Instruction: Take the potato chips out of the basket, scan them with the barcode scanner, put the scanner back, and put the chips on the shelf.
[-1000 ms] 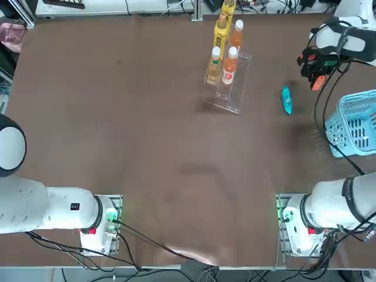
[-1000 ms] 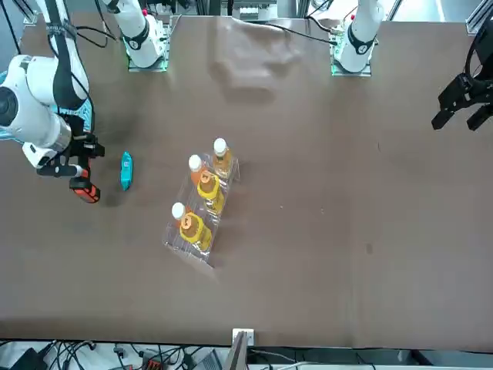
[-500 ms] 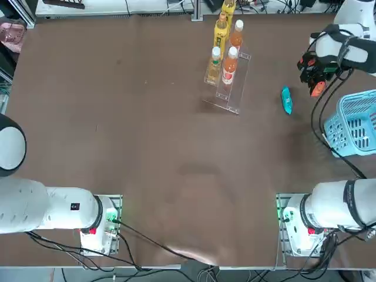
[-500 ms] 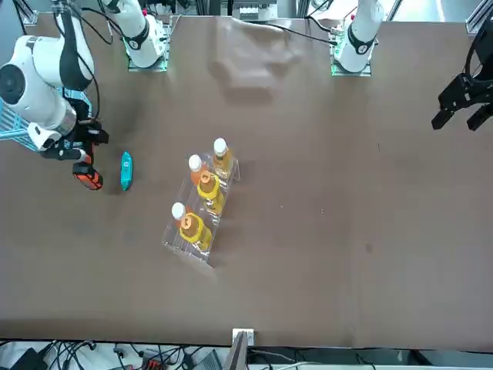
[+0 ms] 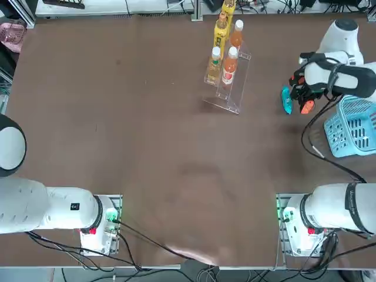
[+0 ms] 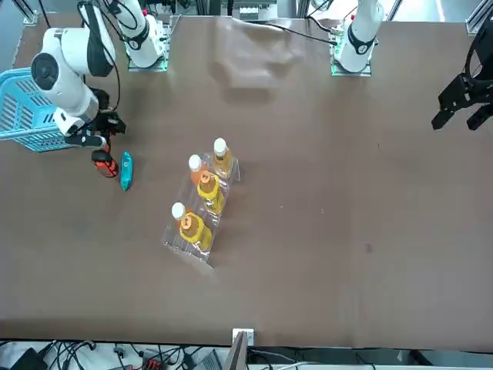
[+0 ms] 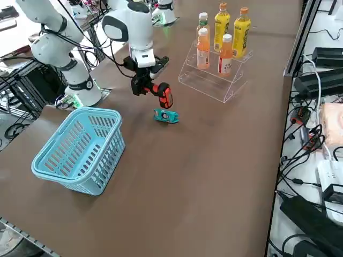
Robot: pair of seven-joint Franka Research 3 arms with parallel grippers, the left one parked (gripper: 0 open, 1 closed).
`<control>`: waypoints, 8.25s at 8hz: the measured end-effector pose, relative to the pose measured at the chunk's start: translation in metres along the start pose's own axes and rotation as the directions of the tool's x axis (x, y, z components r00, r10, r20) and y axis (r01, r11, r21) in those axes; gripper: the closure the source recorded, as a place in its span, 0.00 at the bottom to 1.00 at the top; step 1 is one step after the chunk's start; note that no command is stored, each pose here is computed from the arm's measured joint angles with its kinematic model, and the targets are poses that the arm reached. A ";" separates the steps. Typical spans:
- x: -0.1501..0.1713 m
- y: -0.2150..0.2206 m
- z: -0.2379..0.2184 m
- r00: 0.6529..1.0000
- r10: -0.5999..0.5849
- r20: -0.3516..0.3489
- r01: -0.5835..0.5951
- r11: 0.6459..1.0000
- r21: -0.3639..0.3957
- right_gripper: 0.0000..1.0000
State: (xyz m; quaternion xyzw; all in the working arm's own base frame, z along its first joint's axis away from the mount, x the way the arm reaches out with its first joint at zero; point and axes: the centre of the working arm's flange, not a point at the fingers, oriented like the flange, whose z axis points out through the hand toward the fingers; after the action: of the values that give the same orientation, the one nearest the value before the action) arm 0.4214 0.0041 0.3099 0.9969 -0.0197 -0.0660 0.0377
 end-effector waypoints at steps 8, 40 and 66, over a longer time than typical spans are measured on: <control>-0.030 -0.055 0.019 0.999 0.045 -0.006 -0.045 0.999 -0.016 0.84; 0.163 0.290 0.051 0.986 -0.166 -0.028 0.167 0.986 0.023 0.84; 0.181 0.275 0.021 0.977 -0.194 -0.087 0.196 0.980 0.018 0.00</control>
State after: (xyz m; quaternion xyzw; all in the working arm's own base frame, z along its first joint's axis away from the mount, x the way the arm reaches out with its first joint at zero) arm 0.5883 -0.2795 0.2865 0.9964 0.0789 -0.0268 0.0184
